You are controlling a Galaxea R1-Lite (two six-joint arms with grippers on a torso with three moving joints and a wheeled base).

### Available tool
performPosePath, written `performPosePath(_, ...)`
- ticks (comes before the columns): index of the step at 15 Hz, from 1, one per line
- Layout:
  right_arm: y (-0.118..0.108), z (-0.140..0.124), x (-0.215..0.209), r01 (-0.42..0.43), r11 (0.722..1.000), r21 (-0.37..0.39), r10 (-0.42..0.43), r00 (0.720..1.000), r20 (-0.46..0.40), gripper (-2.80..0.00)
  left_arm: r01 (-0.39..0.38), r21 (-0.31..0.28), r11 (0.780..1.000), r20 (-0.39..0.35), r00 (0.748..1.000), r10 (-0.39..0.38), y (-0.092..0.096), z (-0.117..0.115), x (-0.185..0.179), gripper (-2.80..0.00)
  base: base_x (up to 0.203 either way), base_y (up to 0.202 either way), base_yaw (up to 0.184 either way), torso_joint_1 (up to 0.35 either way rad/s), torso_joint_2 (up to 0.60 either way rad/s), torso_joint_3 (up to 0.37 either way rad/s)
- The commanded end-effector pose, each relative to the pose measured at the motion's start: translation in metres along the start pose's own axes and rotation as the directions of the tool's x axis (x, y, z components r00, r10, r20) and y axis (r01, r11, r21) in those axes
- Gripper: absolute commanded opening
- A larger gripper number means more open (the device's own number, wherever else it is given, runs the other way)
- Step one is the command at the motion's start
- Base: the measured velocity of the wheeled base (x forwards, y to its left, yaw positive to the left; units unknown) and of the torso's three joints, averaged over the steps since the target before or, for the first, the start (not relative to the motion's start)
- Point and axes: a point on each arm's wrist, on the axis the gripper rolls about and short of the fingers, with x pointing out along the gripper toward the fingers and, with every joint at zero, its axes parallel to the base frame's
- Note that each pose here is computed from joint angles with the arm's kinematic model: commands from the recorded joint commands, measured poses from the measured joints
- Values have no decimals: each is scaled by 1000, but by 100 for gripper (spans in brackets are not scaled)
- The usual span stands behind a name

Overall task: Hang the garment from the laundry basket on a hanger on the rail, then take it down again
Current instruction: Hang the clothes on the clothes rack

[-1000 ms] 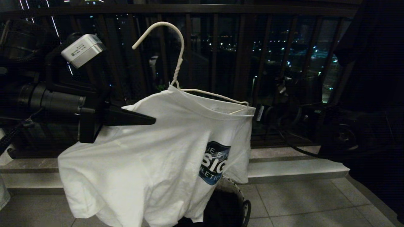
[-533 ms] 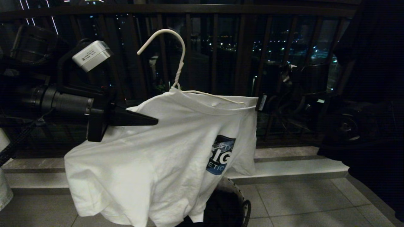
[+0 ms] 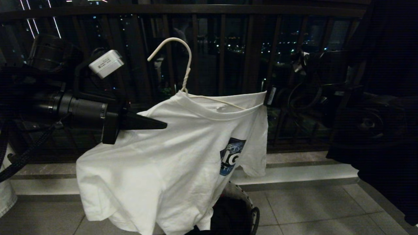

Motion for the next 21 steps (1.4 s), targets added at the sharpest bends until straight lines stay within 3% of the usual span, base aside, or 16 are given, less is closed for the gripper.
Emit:
performPosePath(1,16,4,-8,-33,999,-8,33,999,22,-280,11,-27,1000,-5,1000,-11,3,-4,3,-280,0,0,0,0,0,0)
performPosePath(8,46,-3,-18,-63,997,-37,64,998,21,-280,5,-32,999,13,1000,-4,12,-15,12,-280,0,0,0,0,0,0)
performPosePath(15,73,2,-10,-67,997,-42,70,995,71,-280,-10,-67,998,114,993,18,16,-47,29,-280,0,0,0,0,0,0)
performPosePath(19,88,-1,-13,-77,996,-43,80,994,75,-280,-22,-43,999,186,982,30,14,-48,33,-280,0,0,0,0,0,0)
performPosePath(21,93,0,-15,-79,996,-41,82,993,81,-280,-57,-43,997,186,980,64,14,-49,38,-280,0,0,0,0,0,0)
